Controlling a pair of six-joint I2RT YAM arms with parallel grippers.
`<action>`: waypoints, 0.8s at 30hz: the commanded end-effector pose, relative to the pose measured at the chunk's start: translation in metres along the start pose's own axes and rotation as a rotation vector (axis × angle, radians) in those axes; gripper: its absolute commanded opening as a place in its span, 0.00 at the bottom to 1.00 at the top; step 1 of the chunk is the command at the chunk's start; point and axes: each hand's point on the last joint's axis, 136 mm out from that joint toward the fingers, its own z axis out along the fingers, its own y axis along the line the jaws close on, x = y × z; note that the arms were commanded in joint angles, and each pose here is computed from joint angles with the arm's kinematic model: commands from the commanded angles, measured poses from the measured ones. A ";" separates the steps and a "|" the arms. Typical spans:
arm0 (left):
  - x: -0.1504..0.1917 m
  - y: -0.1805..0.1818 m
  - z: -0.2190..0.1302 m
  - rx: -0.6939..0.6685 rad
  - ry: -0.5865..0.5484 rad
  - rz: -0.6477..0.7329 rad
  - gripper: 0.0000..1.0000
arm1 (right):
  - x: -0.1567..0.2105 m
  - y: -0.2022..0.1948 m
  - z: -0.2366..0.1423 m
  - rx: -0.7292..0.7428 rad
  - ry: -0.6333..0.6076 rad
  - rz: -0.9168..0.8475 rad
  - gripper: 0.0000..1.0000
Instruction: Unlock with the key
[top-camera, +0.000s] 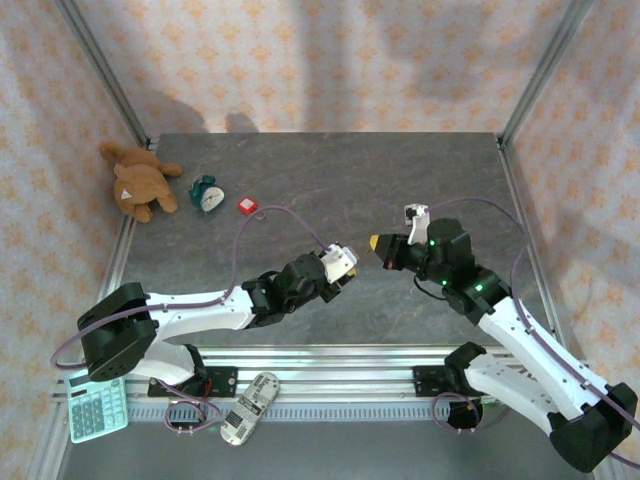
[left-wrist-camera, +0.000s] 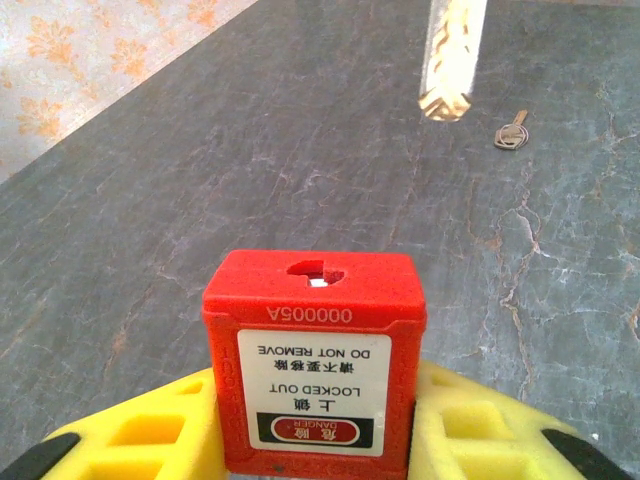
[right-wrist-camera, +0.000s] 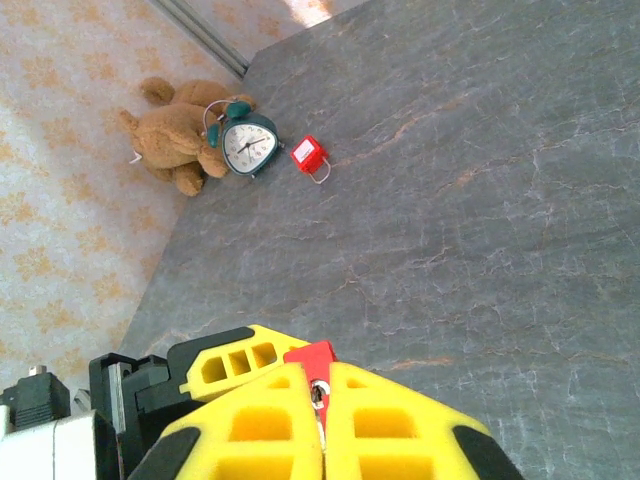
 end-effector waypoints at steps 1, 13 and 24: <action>-0.026 0.001 -0.007 0.001 -0.073 0.000 0.36 | -0.010 0.009 0.000 -0.024 -0.034 -0.006 0.06; -0.025 -0.006 -0.005 0.026 -0.052 -0.015 0.35 | 0.003 0.005 0.017 -0.015 0.002 0.025 0.05; -0.026 -0.009 -0.005 0.045 -0.049 -0.028 0.34 | 0.007 -0.008 0.023 0.049 0.013 0.004 0.05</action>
